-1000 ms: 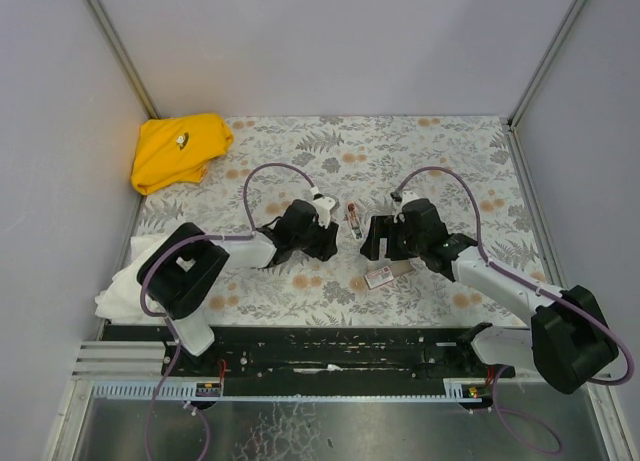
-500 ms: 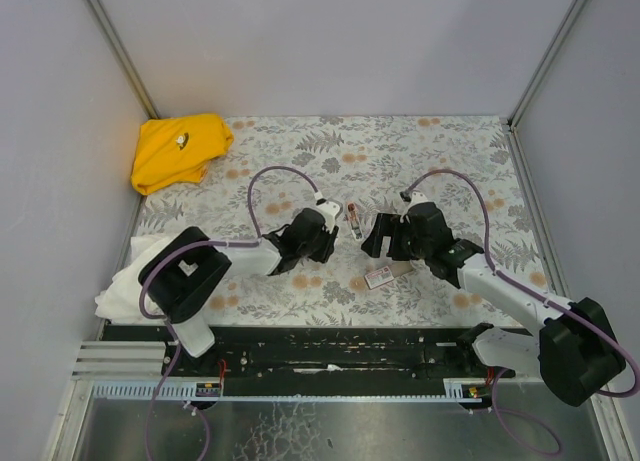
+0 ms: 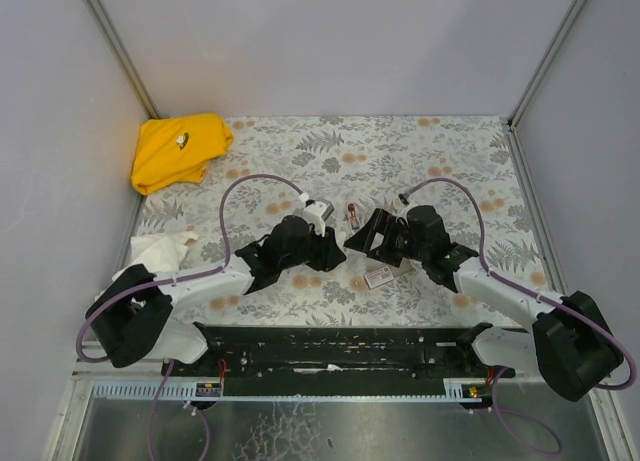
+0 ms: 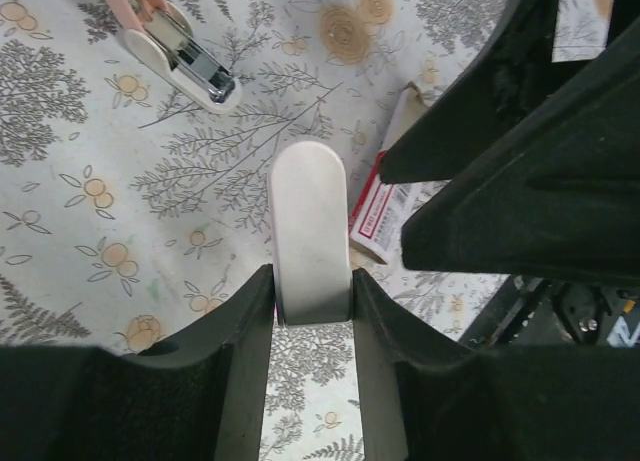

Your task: Load the staples into the stapler

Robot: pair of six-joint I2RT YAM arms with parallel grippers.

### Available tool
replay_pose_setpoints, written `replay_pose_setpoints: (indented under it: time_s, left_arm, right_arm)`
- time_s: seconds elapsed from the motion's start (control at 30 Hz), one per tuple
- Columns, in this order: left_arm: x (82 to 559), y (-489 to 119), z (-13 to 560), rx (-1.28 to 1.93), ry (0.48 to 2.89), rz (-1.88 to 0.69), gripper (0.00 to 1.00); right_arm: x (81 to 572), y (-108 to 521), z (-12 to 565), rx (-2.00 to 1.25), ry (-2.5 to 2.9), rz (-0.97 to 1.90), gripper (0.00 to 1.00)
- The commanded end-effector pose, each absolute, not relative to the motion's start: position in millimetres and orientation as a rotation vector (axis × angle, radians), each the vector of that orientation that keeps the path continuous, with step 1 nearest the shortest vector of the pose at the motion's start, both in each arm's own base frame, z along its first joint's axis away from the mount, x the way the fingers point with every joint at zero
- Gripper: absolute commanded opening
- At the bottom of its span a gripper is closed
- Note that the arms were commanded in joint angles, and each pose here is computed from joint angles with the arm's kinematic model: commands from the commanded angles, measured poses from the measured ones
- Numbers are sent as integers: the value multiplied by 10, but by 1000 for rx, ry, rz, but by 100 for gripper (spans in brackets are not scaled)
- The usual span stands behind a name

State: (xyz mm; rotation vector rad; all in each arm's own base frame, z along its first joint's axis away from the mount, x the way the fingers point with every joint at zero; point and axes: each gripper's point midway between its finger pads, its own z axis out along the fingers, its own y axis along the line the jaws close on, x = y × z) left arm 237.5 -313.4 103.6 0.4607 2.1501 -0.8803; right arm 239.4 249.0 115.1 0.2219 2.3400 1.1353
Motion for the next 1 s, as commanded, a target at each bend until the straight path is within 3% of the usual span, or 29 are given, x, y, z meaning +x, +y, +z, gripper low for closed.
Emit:
replay_pose_setpoints:
  time_s: [0.0,0.2,0.27,0.33,0.5,0.53,0.7,0.73,0.77,0.83,0.9,0.97]
  left_arm:
    - [2164,-3225,1144,475,2146,-998,0]
    - [2012,-3365,1348,531,2079,-1060,0]
    - [2017,-3371,1387,521,2069,-1060,0]
    - [2035,-3366,1401,501,2070,-1053,0]
    - [2048,-3341,1360,479,2089,-1030,0]
    - [2042,-3343,1357,480,2091,-1031,0]
    - [2033,-3344,1371,484,2095,-1033,0]
    - [2033,-3338,1369,484,2097,-1028,0]
    - [2036,-3322,1357,479,2102,-1017,0]
    - [2047,-3281,1326,469,2116,-991,0]
    - [2065,-3233,1299,455,2127,-961,0]
    - [2091,-3175,1250,438,2146,-917,0]
  right_arm:
    - [2397,2740,1440,231,2268,1316,99]
    - [2358,2863,1366,233,2308,1331,100]
    - [2328,2896,1346,234,2313,1347,95]
    - [2323,2895,1347,250,2305,1351,77]
    - [2343,2796,1352,288,2290,1291,9]
    - [2347,2771,1341,298,2292,1273,1]
    - [2369,2711,1338,315,2278,1234,0]
    - [2376,2702,1337,312,2280,1222,0]
    - [2383,2694,1340,303,2282,1208,12]
    - [2400,2661,1355,278,2283,1168,58]
    - [2420,2592,1358,264,2288,1101,92]
    - [2465,2482,1364,256,2284,1008,100]
